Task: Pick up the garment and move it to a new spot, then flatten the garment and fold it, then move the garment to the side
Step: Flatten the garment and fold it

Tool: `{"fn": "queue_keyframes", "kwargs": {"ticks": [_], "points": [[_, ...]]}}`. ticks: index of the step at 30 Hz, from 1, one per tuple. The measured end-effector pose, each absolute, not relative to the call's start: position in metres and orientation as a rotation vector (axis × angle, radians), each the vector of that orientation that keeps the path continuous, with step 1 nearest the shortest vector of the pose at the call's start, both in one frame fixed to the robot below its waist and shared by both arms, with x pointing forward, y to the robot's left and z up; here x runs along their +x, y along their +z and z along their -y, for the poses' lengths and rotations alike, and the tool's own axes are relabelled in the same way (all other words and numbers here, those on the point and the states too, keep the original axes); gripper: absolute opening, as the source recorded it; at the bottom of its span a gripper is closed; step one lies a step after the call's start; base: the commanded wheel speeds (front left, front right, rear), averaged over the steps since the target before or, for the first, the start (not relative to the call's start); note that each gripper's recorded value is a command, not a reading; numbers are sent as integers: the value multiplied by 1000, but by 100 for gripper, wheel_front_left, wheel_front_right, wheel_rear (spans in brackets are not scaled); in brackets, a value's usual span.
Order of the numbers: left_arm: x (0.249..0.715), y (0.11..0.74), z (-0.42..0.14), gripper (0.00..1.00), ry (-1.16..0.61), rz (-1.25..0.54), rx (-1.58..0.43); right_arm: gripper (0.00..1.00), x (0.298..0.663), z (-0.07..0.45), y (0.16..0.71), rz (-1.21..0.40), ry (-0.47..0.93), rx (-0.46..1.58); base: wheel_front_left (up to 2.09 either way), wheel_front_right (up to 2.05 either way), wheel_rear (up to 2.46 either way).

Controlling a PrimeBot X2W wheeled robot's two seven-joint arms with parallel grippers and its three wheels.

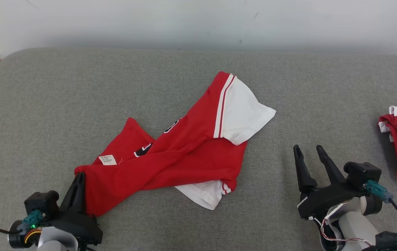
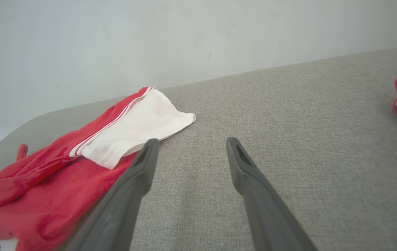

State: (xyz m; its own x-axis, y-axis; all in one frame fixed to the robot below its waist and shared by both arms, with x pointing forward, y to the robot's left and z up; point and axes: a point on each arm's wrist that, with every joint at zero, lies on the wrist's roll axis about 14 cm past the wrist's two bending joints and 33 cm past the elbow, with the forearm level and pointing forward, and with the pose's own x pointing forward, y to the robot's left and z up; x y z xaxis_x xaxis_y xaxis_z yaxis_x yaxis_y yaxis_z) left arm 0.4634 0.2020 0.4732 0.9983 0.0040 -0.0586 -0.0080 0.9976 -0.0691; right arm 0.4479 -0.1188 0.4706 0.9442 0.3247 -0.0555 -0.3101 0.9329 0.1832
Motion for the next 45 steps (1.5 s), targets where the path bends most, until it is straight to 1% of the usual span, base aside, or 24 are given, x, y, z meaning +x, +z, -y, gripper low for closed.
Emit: {"fn": "queue_keyframes", "kwargs": {"ticks": [5,9,15,21,23,25,26,27,28,29,32,37,45], "points": [[458,497,-196,0,-20,19,-49,100,448,116,473,-80,328,175,0,0,0],[446,512,-169,0,-117,70,0,100,445,113,472,-83,330,185,0,0,0],[409,499,-133,0,-281,40,48,100,439,101,473,-85,349,198,0,0,0],[379,476,-129,0,-329,-36,41,100,435,95,478,-76,364,200,0,0,0],[370,465,-132,15,-319,-70,28,100,432,95,478,-79,364,198,0,0,0],[362,456,-135,21,-313,-102,18,100,431,95,482,-69,364,198,0,0,0],[357,451,-136,30,-305,-118,8,100,430,96,484,-65,363,199,0,0,0],[353,445,-138,49,-295,-136,0,100,429,97,484,-64,359,201,0,0,0],[348,438,-142,93,-281,-161,-8,100,427,98,483,-67,356,200,0,0,0],[344,431,-147,100,-263,-184,-16,100,424,99,482,-72,353,200,0,0,0],[340,427,-163,100,-198,-194,-37,100,421,101,484,-66,348,199,0,0,0],[345,443,-172,100,-125,-135,-83,100,420,105,490,-49,337,200,0,0,0],[347,451,-160,100,-124,-105,-111,100,418,106,496,-32,332,196,0,0,0]]}}
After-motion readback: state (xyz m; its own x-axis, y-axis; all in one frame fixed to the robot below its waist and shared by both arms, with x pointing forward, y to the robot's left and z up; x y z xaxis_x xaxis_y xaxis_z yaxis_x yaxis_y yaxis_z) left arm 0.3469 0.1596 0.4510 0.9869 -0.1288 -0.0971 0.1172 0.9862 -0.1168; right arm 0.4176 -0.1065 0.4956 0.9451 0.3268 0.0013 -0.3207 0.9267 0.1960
